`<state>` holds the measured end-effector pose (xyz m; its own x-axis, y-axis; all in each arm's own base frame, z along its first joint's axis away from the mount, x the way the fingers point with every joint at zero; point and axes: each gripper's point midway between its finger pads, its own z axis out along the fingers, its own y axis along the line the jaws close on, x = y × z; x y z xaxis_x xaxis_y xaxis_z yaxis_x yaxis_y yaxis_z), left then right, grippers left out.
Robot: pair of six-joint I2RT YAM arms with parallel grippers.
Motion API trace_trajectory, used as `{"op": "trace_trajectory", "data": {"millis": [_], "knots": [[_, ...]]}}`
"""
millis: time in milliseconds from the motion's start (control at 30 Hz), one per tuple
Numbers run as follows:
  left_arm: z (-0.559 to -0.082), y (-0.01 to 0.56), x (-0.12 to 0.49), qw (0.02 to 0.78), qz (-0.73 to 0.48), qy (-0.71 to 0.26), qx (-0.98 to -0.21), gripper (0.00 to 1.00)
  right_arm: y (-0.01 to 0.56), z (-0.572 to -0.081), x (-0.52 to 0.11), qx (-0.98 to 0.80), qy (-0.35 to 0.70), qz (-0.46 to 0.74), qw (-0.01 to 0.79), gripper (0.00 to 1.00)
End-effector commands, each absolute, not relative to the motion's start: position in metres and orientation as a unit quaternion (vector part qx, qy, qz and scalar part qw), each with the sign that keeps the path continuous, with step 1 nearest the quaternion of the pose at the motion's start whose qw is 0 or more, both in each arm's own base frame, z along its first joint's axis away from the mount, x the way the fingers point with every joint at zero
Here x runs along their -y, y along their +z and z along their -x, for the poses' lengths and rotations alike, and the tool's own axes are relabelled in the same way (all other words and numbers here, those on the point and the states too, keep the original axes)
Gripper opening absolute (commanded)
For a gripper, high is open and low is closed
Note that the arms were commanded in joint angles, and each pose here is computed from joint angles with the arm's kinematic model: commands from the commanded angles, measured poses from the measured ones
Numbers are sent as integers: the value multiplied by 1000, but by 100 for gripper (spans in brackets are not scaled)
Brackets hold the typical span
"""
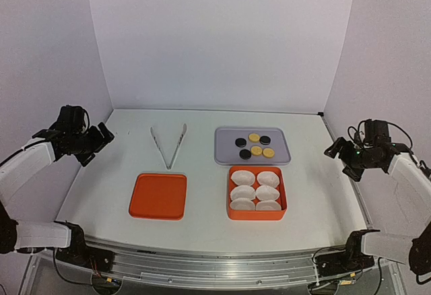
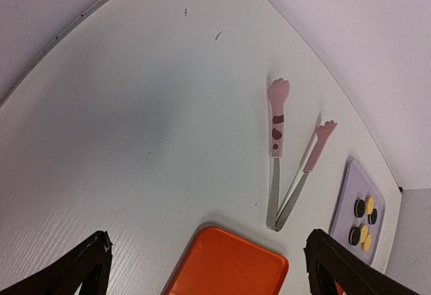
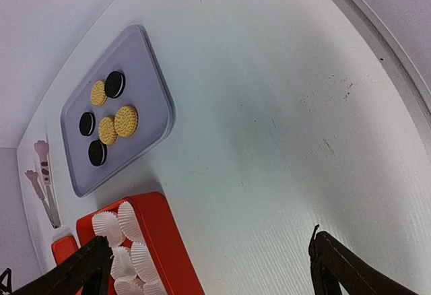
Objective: Pack the cookies
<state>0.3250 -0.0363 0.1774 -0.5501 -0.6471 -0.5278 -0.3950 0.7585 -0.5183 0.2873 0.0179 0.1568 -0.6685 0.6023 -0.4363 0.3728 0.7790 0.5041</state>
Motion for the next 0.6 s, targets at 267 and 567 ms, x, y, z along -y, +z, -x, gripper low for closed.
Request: {"op": "trace_trajectory", "data": {"millis": [267, 567], "knots": [[-411, 169, 93, 337, 258, -213, -880, 97, 160, -291, -34, -900, 226, -243, 283, 98], [-473, 120, 157, 290, 220, -162, -917, 75, 141, -283, -40, -929, 171, -194, 264, 98]]}}
